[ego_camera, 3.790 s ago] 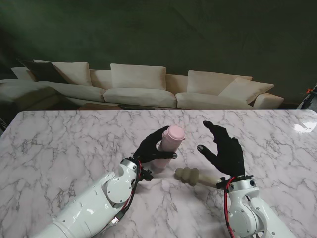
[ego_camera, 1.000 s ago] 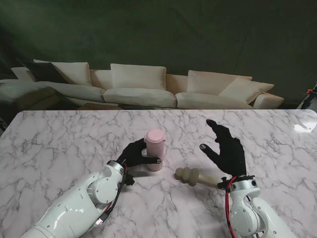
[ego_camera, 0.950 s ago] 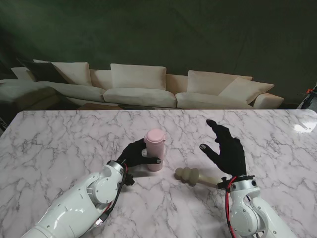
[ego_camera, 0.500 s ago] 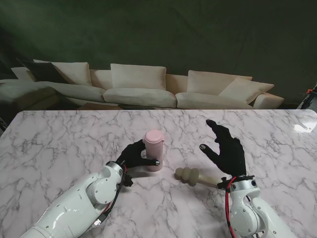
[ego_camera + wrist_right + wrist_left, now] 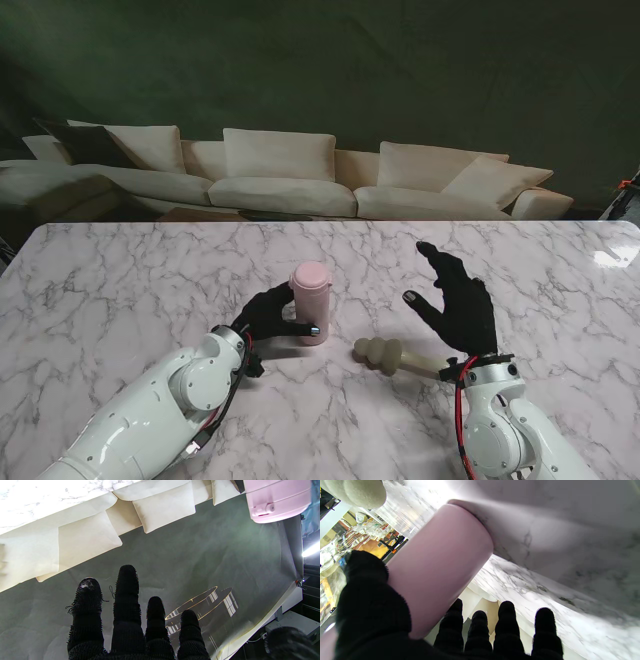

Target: Clean the thermos with cup brush

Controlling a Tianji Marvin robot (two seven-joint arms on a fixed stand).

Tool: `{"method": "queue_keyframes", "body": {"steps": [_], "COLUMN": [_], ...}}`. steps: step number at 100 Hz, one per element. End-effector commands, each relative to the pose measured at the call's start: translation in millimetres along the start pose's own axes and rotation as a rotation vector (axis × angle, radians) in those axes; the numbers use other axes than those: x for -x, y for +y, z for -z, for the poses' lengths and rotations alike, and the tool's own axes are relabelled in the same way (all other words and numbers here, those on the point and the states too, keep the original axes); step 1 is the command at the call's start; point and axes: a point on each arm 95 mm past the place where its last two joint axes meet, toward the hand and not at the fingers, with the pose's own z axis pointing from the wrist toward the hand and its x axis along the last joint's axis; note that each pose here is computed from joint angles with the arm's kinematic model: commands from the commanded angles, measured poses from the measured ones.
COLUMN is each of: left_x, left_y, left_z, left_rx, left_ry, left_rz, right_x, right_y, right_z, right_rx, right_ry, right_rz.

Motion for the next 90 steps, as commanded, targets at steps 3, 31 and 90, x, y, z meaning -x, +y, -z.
{"method": "queue_keyframes", "body": {"steps": [3, 31, 90], "left_x": [0.1, 3.0, 18.5], "left_y": [0.1, -4.7, -35.4], "left_z": [0.2, 3.1, 30.7], "left_rx": [0.015, 0.005, 0.030], "left_ry": [0.000, -0.008, -0.025], "left_rz": [-0.001, -0.001, -0.076], "right_x": [0.0, 0.1, 0.0], "right_y": [-1.7, -1.6, -0.7], "right_z": [2.4, 2.3, 0.7], "right_rx": [-0.005, -0.005, 0.000], "right_ry": [-0.008, -0.008, -0.009], "right_rz": [0.000, -0.001, -0.005]}}
